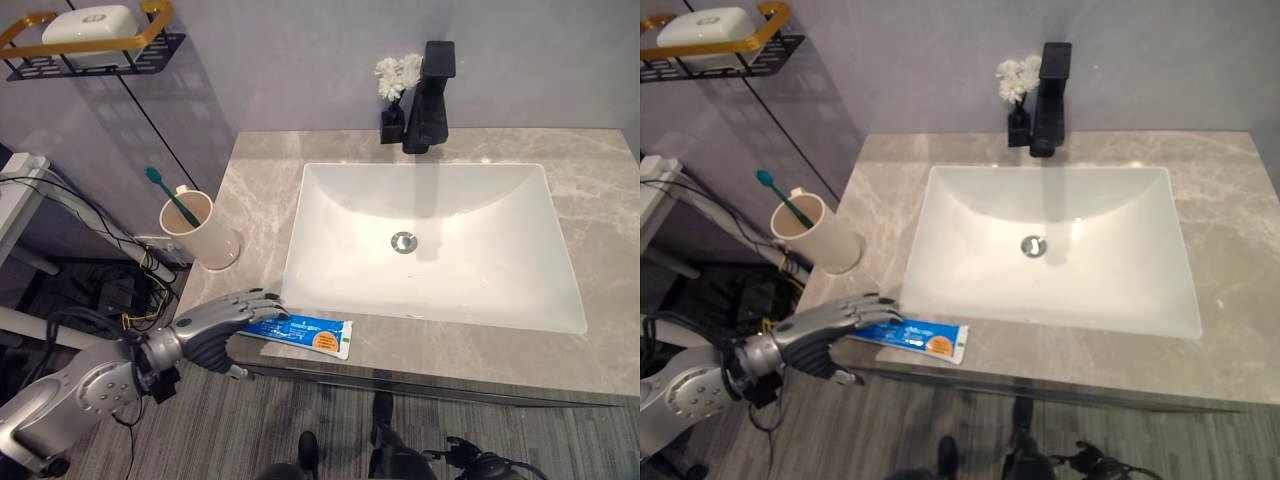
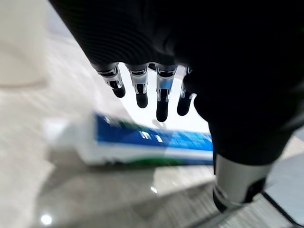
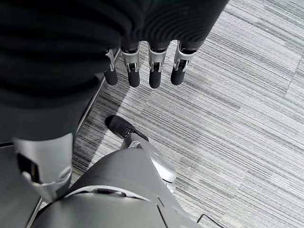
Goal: Put brush and paste in cup on sink, flatten towel.
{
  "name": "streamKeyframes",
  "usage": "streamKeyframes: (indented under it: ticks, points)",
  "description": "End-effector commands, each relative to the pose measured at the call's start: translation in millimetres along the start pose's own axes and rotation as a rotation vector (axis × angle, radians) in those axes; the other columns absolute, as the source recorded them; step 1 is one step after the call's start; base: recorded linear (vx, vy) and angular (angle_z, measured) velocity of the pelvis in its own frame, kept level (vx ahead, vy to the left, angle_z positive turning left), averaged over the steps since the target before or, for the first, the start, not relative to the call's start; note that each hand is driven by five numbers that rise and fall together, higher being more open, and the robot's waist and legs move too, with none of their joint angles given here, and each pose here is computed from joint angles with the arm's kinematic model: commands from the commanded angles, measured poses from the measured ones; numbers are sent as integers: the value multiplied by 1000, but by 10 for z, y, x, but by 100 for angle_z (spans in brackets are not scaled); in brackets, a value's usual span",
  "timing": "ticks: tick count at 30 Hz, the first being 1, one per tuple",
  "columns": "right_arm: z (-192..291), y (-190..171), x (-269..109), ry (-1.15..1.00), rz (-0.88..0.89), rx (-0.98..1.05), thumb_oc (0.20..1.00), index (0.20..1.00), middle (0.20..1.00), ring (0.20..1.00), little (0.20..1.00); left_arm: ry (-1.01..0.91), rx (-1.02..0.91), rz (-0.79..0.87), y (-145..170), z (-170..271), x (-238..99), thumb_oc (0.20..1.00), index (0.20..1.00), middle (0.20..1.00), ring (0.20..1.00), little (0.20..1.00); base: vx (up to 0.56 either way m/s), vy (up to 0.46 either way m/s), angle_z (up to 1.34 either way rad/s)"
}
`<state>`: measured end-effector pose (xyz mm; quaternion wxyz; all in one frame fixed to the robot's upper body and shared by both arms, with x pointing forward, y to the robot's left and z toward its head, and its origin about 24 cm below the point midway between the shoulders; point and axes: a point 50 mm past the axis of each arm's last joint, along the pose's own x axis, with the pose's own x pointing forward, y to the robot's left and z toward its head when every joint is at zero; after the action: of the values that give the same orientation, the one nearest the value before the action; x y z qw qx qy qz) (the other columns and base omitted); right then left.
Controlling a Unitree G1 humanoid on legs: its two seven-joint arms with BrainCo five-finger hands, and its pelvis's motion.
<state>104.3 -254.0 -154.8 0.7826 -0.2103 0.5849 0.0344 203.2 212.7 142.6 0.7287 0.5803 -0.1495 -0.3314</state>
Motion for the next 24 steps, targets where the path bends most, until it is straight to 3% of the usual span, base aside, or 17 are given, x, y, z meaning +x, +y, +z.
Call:
streamKeyframes:
  ticks: [1, 2, 4, 24]
  points:
    - [-207, 170, -18, 79, 59, 3, 1000, 1000, 1000, 1000, 1000, -20, 9, 43, 92, 69, -26, 831, 831, 831, 831, 831, 0, 0, 0]
    - [-220, 177, -20, 82, 62, 5, 1000, 1000, 1000, 1000, 1000, 5, 16, 68, 116, 42, -59, 928, 928, 928, 928, 928, 11, -7, 4]
    - [-238, 196, -22, 90, 68, 8, 1000, 1000, 1000, 1000, 1000, 23, 24, 101, 149, 23, -92, 1000, 1000, 1000, 1000, 1000, 6, -9, 6]
    - [-154, 120, -13, 60, 58, 9, 1000, 1000, 1000, 1000, 1000, 124, -45, 128, 124, -133, -162, 1000, 1000, 1000, 1000, 1000, -2, -2, 2]
